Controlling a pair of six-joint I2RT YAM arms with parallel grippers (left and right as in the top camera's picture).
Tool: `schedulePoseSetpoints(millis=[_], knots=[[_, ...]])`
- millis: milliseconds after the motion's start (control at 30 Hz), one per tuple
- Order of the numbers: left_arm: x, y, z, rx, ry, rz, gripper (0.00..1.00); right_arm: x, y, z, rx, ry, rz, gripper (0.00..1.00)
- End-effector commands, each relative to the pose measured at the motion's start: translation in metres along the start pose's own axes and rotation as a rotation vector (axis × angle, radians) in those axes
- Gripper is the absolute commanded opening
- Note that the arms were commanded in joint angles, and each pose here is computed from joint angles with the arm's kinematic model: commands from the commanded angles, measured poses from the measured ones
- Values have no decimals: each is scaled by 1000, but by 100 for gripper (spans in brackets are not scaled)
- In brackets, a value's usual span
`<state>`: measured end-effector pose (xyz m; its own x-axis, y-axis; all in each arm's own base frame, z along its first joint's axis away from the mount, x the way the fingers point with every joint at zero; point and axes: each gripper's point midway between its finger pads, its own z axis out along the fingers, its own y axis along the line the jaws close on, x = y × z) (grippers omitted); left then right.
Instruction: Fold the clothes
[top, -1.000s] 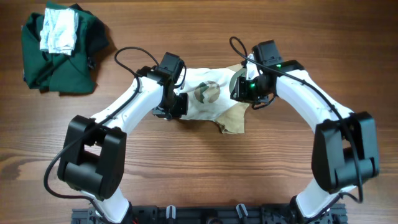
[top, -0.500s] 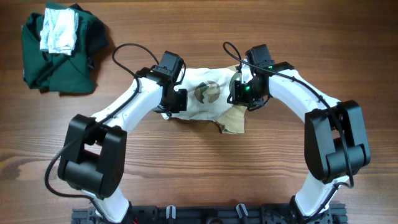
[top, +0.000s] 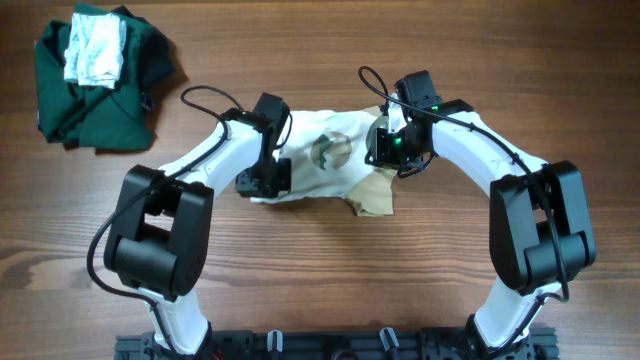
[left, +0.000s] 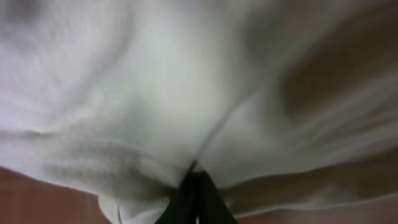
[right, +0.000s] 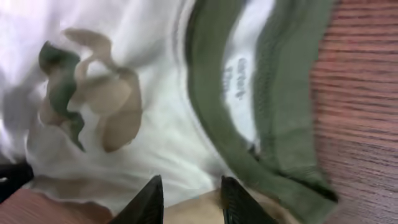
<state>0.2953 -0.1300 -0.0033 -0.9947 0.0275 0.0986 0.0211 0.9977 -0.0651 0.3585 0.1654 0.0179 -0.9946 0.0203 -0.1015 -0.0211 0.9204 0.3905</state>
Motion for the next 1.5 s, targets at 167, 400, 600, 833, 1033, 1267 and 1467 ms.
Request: schedulePoseSetpoints(millis=[167, 400, 600, 833, 1033, 1267, 1467], knots=[[14, 10, 10, -42, 66, -13, 4, 9, -17, 30, 41, 57, 21, 31], [8, 14, 9, -67, 41, -8, 18, 5, -68, 26, 313, 2, 142, 30], [-6, 13, 9, -67, -20, -4, 29, 6, -98, 15, 358, 8, 236, 30], [-15, 9, 6, -55, -53, 1, 30, 4, -99, 12, 329, 16, 251, 32], [-35, -5, -32, -5, -153, 10, 26, -18, -76, -12, 264, -26, 222, 37], [-49, -17, -74, 63, -291, 23, 43, -33, -47, -55, 193, -93, 180, 88], [-73, -23, -77, 83, -381, 27, 57, -31, -36, -59, 144, -83, 148, 100]])
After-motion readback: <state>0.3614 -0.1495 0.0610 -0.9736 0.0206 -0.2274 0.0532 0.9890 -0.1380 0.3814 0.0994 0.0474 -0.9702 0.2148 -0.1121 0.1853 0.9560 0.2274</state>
